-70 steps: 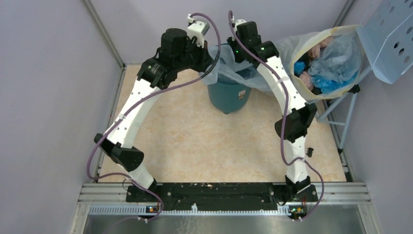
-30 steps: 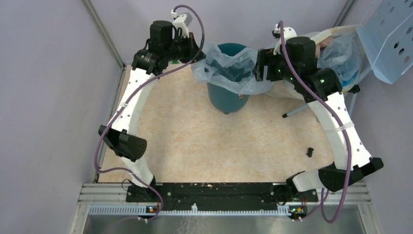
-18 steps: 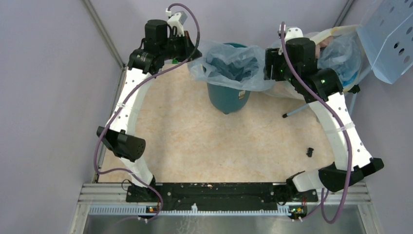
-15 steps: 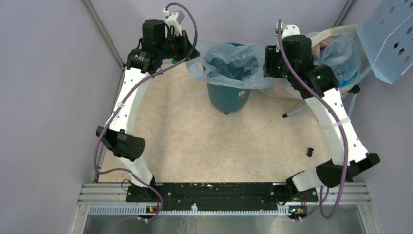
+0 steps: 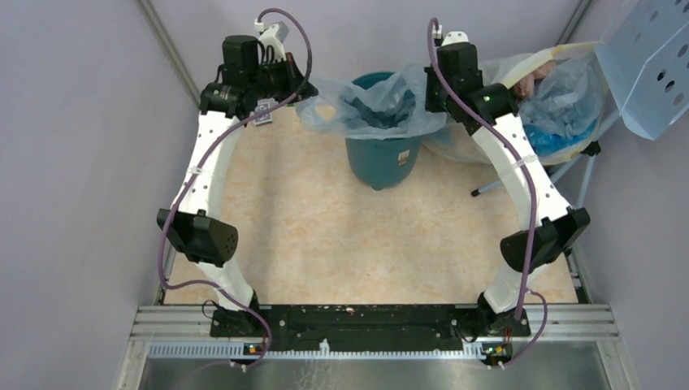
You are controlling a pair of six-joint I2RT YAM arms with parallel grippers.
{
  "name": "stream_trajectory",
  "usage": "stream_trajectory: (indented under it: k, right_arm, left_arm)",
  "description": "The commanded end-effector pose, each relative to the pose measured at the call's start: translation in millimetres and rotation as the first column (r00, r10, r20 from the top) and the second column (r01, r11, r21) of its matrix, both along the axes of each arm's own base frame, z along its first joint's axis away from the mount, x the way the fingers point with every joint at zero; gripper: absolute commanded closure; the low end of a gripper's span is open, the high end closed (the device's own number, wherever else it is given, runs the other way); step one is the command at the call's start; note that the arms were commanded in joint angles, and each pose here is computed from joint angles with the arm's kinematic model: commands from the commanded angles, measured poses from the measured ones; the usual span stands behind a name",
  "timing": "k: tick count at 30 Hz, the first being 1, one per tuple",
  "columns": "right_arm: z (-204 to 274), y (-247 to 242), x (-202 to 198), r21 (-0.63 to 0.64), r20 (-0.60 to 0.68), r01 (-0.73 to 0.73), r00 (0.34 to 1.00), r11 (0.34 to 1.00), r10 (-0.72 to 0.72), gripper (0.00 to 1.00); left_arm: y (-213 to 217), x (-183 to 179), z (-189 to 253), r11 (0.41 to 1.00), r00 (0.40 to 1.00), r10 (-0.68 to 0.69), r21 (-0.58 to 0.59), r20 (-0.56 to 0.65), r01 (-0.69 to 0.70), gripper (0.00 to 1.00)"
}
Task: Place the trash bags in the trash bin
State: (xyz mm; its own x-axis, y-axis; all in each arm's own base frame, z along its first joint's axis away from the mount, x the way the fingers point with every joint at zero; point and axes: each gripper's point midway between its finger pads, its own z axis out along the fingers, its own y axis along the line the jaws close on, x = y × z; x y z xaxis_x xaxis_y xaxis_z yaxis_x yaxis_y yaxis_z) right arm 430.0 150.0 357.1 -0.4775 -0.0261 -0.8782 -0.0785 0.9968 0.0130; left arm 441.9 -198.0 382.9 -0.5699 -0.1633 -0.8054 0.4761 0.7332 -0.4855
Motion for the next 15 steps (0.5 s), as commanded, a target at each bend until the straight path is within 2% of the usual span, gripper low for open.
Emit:
stream_trajectory:
  k: [1,3,7,10,13,15]
  right_arm:
    - [22,-17,15,0.012,0.071,0.083,0.994,0.996,-0.084,1.0]
    - [27,-21,16,0.019,0.084,0.093,0.992,0.995,-0.094,1.0]
    - [36,-20,12,0.033,0.101,0.075,0.992,0.997,-0.078,1.0]
    - [38,-17,10,0.042,0.098,0.052,0.994,0.998,-0.056,1.0]
    - [35,-15,8,0.041,0.089,0.037,0.995,0.998,-0.04,1.0]
    - [33,-13,8,0.043,0.086,0.027,0.996,0.999,-0.031,1.0]
  left_arm:
    - [15,13,4,0.999,0.999,0.012,-0.03,0.031,-0.011,0.97]
    - [23,15,6,0.999,0.999,0.02,-0.039,0.032,-0.019,0.88]
    - [33,6,17,0.999,0.998,0.032,-0.04,0.056,-0.03,0.46]
    - [31,-17,31,0.997,0.996,0.011,-0.073,0.083,-0.005,0.19]
    - [29,-43,43,0.993,0.994,0.0,-0.12,0.11,0.013,0.04]
    - [32,-59,50,0.99,0.992,0.013,-0.141,0.122,0.004,0.01]
